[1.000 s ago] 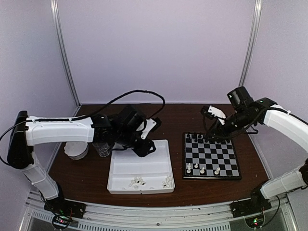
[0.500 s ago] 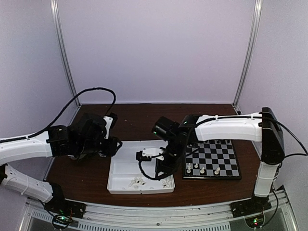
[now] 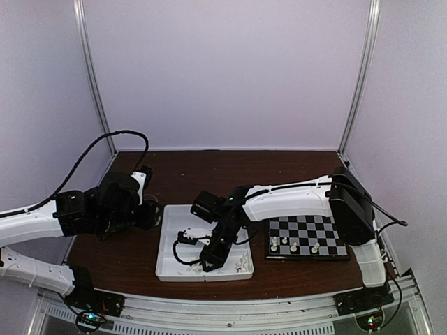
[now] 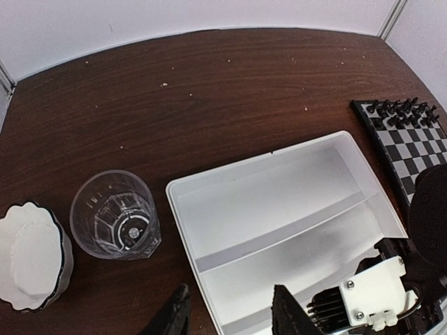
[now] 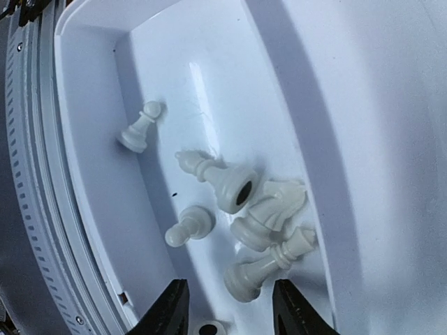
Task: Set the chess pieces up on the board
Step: Pick up the queen from the storage box.
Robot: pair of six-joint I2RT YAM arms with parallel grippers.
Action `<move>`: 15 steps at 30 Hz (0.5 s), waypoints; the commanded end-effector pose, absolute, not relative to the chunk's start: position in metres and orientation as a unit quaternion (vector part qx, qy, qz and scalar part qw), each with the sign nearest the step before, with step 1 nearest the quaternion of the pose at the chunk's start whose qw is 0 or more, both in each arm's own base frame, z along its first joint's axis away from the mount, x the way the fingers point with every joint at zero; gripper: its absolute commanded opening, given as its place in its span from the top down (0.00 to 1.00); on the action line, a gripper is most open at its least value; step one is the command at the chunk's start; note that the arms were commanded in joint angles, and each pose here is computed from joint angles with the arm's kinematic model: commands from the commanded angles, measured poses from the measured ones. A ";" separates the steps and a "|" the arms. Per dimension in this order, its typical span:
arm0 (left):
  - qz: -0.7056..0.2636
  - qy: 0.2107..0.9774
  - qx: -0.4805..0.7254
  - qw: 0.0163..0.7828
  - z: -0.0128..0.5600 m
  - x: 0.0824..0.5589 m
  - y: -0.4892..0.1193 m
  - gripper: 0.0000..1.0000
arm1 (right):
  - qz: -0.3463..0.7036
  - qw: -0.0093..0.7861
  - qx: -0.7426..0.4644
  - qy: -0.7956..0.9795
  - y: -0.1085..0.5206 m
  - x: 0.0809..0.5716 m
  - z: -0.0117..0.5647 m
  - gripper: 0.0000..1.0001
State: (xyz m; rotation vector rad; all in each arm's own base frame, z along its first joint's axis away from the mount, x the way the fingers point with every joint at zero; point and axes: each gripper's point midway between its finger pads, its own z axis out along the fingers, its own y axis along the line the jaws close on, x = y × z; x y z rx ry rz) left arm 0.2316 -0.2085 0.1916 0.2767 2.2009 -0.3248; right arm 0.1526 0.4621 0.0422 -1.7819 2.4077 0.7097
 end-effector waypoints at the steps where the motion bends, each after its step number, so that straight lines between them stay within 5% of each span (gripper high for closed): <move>1: -0.130 0.883 0.095 0.440 0.186 0.234 -0.205 0.59 | 0.213 0.054 -0.554 0.803 0.471 0.168 0.045 0.56; 15: -0.142 0.886 0.099 0.431 0.179 0.236 -0.216 0.59 | 0.111 0.066 -0.569 0.812 0.431 0.182 0.009 0.63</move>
